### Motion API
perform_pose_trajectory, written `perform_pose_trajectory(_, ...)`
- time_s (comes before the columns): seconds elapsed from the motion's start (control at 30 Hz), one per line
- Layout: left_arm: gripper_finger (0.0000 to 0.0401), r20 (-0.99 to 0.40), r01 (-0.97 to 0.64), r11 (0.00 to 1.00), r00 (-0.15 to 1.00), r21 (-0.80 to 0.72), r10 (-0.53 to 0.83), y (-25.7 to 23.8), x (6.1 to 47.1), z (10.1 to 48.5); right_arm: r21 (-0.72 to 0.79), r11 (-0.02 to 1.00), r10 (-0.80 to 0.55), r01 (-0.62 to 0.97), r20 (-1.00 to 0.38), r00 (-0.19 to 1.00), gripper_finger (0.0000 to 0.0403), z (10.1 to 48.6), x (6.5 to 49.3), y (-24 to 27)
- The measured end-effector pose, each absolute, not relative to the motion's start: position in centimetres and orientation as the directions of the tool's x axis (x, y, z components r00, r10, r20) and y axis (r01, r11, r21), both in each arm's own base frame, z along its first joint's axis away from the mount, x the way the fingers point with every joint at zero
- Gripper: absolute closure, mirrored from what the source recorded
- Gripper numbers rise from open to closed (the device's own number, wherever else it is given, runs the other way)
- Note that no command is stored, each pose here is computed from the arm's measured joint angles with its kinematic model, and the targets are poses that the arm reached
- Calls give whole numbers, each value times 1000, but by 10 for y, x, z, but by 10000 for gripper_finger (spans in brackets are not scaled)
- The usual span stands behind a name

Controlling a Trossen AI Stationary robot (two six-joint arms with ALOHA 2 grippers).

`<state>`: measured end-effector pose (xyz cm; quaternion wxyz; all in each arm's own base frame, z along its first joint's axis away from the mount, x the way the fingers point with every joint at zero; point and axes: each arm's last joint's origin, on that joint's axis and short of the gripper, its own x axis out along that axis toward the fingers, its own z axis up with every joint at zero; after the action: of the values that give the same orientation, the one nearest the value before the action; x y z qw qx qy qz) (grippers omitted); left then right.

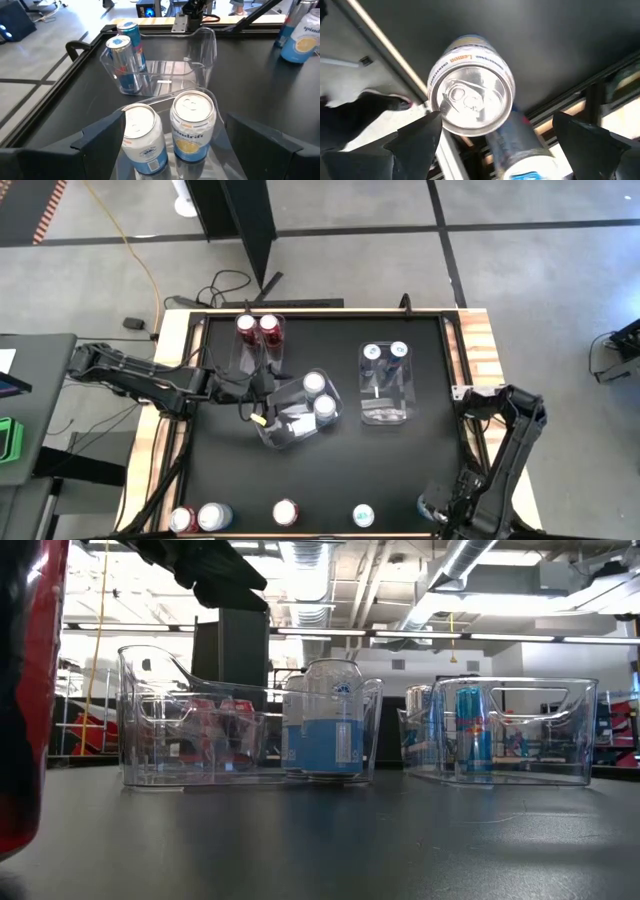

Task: Sort soda cans
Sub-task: Put the right white blue soda can into the middle transparent bin

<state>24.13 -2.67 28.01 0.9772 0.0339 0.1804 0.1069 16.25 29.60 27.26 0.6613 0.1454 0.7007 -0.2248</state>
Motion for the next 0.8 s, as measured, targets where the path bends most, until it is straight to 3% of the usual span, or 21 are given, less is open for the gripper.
perform_pose_trajectory(0.27, 66, -352, -188, 978, 912, 95, 210, -30, 241, 279, -171, 853, -147, 494, -985, -88, 3, 279, 159, 286)
perform_pose_trajectory(0.57, 66, -362, -188, 977, 908, 96, 211, -30, 240, 278, -39, 830, -60, 556, -998, 19, 3, 297, 159, 280)
perform_pose_trajectory(0.8, 66, -370, -188, 977, 905, 99, 211, -30, 240, 276, -27, 816, -52, 577, -998, 26, 3, 282, 160, 283)
